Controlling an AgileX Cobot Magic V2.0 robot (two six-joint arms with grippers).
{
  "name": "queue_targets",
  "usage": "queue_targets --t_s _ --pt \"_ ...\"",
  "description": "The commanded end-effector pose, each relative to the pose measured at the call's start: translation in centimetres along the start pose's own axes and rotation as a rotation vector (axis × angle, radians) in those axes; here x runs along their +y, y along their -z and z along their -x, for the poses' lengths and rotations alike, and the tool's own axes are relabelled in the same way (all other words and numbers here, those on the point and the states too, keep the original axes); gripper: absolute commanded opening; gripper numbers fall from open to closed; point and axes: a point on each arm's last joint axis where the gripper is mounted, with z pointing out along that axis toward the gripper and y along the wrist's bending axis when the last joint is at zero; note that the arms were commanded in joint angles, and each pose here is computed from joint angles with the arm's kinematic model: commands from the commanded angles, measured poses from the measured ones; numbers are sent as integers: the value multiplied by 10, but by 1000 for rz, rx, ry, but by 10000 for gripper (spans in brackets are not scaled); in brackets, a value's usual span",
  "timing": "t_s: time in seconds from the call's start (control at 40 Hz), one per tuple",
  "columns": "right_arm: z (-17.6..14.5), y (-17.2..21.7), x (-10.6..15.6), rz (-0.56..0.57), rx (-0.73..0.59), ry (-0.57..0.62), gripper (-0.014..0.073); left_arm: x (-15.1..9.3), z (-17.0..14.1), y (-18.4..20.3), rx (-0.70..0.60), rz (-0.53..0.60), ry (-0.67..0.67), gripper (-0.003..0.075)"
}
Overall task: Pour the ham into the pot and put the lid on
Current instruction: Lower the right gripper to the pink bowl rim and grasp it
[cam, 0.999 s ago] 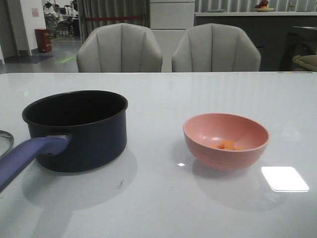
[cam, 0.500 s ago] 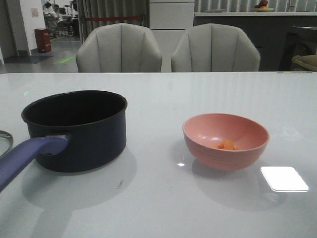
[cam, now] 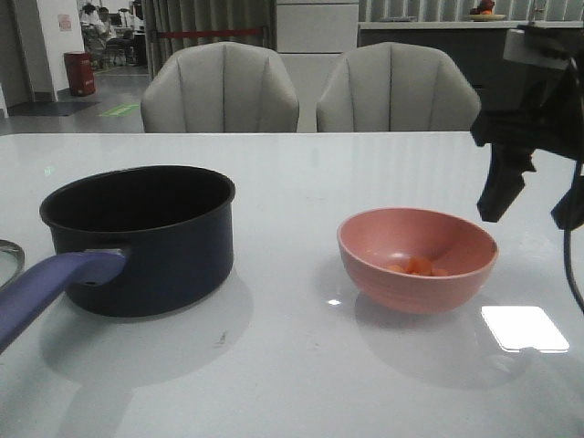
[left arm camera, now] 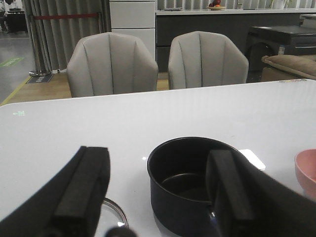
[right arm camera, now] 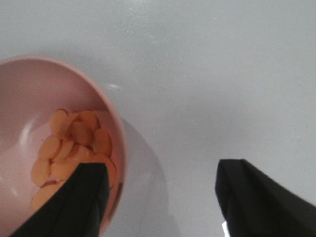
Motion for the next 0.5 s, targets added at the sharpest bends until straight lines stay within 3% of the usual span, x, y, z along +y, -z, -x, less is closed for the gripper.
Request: queue_targets --t_s 0.0,0.325,0.425,0.475 --pt "20 3 6 30 -48 -4 558 0 16 1 -101 -6 5 454" --pt "28 -38 10 93 52 0 554 0 16 1 -101 -6 5 454" --pt "28 -46 10 95 72 0 449 0 16 1 -101 -6 5 454" --pt "28 -48 9 93 68 -2 329 0 16 1 -101 -6 5 454"
